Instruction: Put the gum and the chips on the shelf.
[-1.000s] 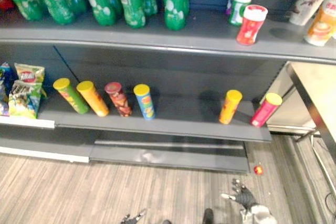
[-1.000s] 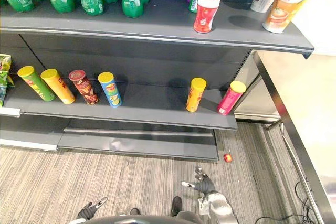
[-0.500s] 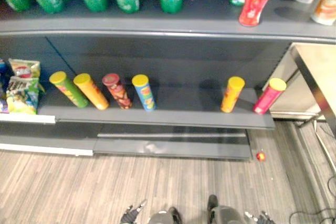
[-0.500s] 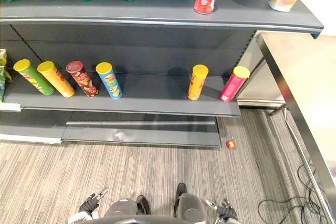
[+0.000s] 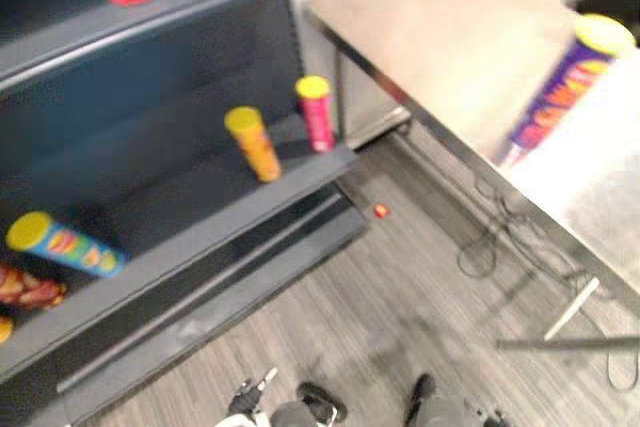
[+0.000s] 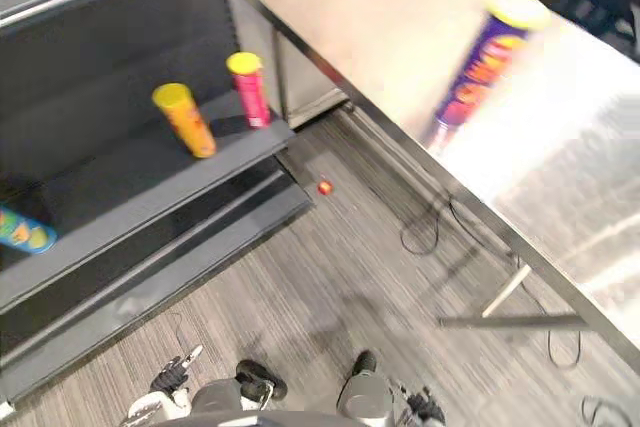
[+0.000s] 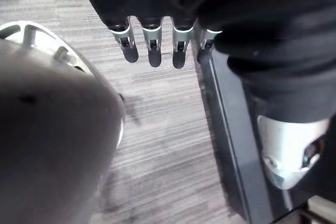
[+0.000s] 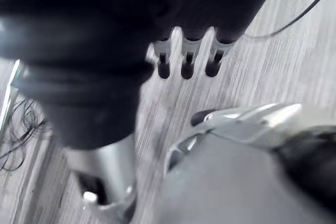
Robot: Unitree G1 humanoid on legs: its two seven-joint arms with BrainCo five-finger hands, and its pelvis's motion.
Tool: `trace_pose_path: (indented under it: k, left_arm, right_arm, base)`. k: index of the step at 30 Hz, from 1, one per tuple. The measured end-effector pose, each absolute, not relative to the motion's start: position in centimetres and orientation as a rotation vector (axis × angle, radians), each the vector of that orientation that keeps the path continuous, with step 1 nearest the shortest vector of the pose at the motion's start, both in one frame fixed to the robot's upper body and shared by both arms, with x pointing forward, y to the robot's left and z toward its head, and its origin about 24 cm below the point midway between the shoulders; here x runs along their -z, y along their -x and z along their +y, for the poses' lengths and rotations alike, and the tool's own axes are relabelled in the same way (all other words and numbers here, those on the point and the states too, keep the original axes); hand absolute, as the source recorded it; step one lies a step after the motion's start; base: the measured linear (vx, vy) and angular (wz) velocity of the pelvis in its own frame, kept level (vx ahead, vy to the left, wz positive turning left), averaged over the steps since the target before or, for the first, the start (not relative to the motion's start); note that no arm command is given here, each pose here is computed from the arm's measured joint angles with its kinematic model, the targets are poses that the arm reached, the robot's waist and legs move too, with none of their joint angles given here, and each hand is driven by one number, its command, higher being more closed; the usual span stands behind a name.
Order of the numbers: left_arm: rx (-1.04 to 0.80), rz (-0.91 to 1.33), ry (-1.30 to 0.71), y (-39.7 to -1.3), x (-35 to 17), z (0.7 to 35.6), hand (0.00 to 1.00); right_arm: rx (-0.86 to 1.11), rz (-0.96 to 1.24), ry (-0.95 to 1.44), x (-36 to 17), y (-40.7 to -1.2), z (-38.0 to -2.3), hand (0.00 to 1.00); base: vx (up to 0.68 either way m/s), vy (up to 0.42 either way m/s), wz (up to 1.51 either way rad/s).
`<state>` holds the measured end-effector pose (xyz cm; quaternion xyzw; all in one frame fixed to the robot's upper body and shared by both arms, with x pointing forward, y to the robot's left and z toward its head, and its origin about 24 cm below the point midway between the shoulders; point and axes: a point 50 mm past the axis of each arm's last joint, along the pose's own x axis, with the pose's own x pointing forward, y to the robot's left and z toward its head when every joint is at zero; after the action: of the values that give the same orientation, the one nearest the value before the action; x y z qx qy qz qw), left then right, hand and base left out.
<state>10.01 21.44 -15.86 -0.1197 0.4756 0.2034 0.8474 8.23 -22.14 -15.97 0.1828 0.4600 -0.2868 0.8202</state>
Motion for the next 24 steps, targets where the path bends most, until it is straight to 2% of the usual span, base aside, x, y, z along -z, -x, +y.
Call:
trace_pose_path:
  k: [6,17,22,24]
  left_arm:
    - [-0.415,1.012,0.292,-10.0,16.1,19.9,0.0]
    - [-0.421,1.002,0.246,-10.3,15.9,20.7,0.0]
    - [-0.513,0.941,0.359,-10.3,15.7,20.8,0.0]
    - [-0.498,0.945,0.382,-10.2,15.8,20.0,0.0]
  right_arm:
    - [0.616,0.971,-0.372,15.8,-8.5,-23.1,0.0]
    - [0.685,0.978,-0.446,16.1,-7.8,-22.5,0.0]
    - [0.717,0.964,-0.454,16.1,-7.2,-23.0,0.0]
    - [0.723,0.957,-0.435,15.9,-7.3,-23.9,0.0]
  base:
    - [-0.03,-0.19,-0.21]
    - [-0.01,-0.047,-0.19]
    - [0.01,-0.089,-0.73]
    - [0.09,0.036,-1.03]
